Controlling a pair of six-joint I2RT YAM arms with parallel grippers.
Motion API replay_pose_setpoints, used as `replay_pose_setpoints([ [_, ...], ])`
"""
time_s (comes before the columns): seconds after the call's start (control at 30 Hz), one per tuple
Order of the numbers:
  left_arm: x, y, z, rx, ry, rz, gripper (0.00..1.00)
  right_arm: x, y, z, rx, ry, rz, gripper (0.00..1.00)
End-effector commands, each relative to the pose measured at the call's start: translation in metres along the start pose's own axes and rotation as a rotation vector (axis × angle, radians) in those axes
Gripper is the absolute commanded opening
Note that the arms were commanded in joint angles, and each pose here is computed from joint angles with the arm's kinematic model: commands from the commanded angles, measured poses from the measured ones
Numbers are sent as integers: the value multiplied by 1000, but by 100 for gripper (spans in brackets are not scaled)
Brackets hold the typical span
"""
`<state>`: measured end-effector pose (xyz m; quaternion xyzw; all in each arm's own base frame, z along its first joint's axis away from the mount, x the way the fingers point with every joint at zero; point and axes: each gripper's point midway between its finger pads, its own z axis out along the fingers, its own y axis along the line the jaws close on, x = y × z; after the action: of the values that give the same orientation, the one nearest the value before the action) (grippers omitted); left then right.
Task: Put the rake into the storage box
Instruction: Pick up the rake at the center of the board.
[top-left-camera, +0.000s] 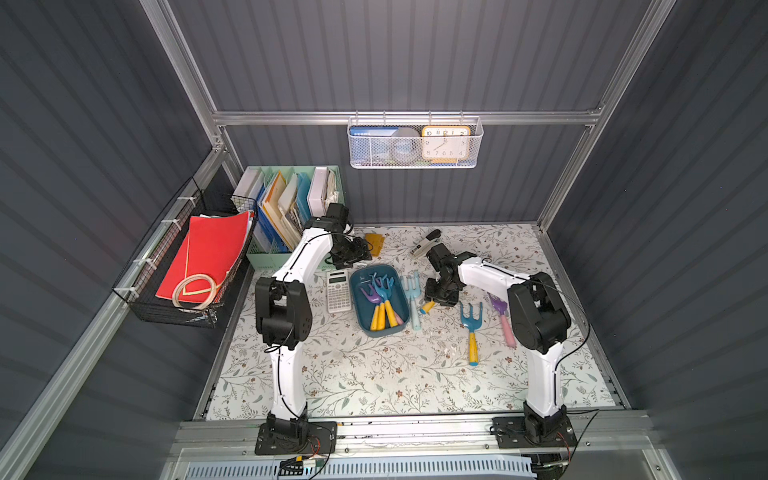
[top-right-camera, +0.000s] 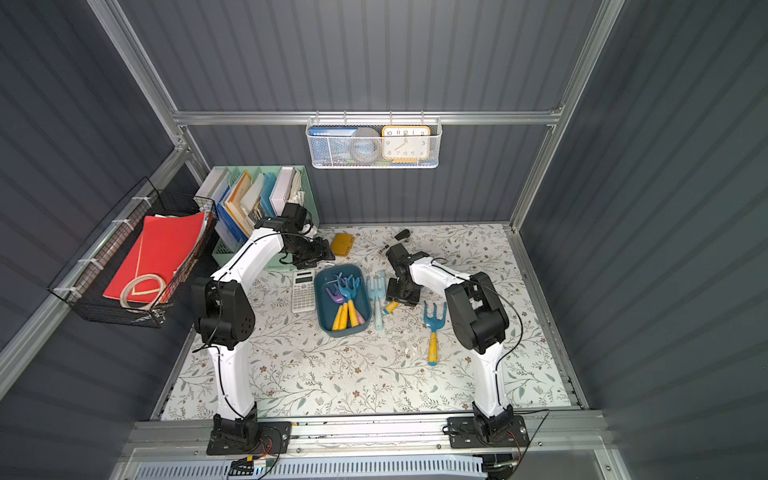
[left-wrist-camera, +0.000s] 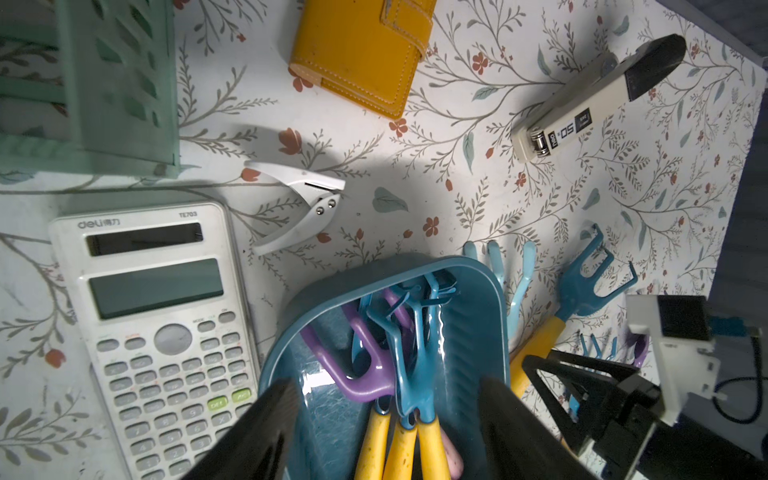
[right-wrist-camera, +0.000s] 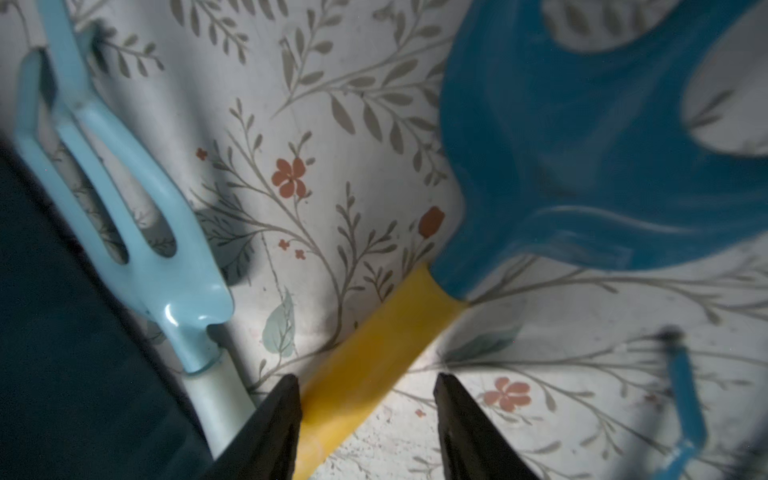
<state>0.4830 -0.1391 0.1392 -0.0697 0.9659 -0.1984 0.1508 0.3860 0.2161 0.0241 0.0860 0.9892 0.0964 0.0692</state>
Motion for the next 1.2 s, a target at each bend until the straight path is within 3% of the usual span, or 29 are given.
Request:
replay_pose_setpoints([
  [0.0, -4, -11, -21, 35, -65, -2, 77, 7, -6, 11, 28, 29, 13, 55],
  [0.3, -17, -25, -35, 98, -155, 9, 78, 37, -47, 9, 153, 43, -28, 42],
  [0.47, -17, -43, -36, 203, -138, 16, 79, 53, -55, 5, 143, 60, -26, 17],
  [0.57, -14, -58, -36, 294, -112, 33, 84, 48, -42, -4, 82, 42, -30, 8],
  [0.73, 4, -88, -34, 508, 7, 91, 86, 30, 4, -38, -121, -8, -78, 6],
  [0.9, 18, -93, -34, 542, 49, 150, 84, 15, 35, -76, -256, -98, -126, 6],
  [1.17, 23, -95, -29, 563, 68, 150, 81, 23, 89, -113, -455, -98, -295, 7],
])
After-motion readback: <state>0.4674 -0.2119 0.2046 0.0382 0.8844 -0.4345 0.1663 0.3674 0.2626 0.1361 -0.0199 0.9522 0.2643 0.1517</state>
